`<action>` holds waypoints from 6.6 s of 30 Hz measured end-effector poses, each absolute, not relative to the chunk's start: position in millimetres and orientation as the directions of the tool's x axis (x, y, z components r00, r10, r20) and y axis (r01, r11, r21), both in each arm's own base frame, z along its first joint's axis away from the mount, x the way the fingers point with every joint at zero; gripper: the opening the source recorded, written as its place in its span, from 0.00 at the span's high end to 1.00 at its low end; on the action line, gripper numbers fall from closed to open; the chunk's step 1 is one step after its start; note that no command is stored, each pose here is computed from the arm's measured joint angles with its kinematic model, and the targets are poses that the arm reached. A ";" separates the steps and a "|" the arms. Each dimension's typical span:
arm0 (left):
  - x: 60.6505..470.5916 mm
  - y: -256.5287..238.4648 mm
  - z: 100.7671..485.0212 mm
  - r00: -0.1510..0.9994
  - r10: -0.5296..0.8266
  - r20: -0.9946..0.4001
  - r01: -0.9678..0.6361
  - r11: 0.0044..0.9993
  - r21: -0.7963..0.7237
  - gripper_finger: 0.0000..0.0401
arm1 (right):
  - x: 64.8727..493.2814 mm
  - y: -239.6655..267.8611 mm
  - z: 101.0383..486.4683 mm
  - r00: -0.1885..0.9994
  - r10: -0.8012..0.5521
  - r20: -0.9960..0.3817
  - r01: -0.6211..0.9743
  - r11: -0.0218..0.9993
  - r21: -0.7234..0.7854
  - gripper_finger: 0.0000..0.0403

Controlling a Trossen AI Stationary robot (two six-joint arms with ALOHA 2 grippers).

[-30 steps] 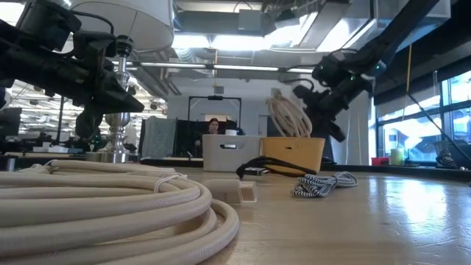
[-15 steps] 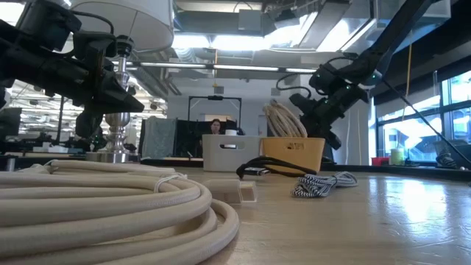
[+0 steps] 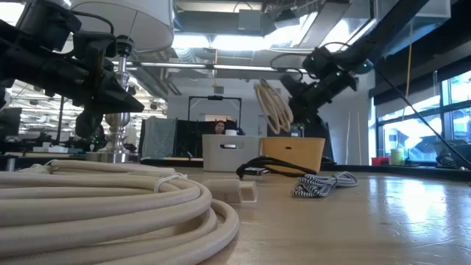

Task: Pick & Place USB Port
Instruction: Put the top white HDMI cable into the yellow bin

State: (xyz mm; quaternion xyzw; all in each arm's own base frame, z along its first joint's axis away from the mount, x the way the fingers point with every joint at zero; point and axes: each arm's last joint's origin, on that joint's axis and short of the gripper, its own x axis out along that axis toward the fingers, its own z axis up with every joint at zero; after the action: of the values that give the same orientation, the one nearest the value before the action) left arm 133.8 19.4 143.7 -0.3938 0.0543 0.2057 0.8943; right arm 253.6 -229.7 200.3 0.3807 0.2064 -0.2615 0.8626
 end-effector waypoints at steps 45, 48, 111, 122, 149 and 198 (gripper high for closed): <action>133.2 20.6 143.2 0.893 0.366 -0.260 -0.442 0.610 -0.658 0.99 | 269.8 -215.8 302.4 0.745 -0.325 -0.583 0.509 0.841 0.182 0.96; 133.1 20.7 143.2 0.892 0.370 -0.260 -0.445 0.612 -0.653 0.99 | 265.3 -221.5 286.2 0.680 -0.292 -0.672 0.576 0.780 0.245 0.96; 135.5 20.9 154.5 0.915 0.376 -0.146 -0.373 0.655 -0.657 0.99 | 255.3 -225.5 165.2 0.682 -0.324 -0.656 0.685 0.597 0.417 0.96; 135.5 20.7 153.5 0.916 0.368 -0.156 -0.375 0.656 -0.655 0.99 | 254.9 -226.8 163.1 0.654 -0.359 -0.667 0.715 0.582 0.388 0.96; 135.9 19.6 153.4 0.930 0.329 -0.161 -0.350 0.666 -0.658 0.99 | 262.9 -233.5 133.7 0.632 -0.358 -0.687 0.750 0.505 0.427 0.96; 135.8 19.6 152.7 0.929 0.328 -0.169 -0.354 0.666 -0.656 0.99 | 254.3 -224.2 173.1 0.607 -0.449 -0.656 0.744 0.610 0.271 0.55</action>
State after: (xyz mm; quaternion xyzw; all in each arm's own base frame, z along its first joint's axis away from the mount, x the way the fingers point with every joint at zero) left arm 135.8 19.6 152.7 -0.3633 0.0179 0.1869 0.9126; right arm 254.3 -224.2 173.1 0.2700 0.2731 -0.3492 0.8547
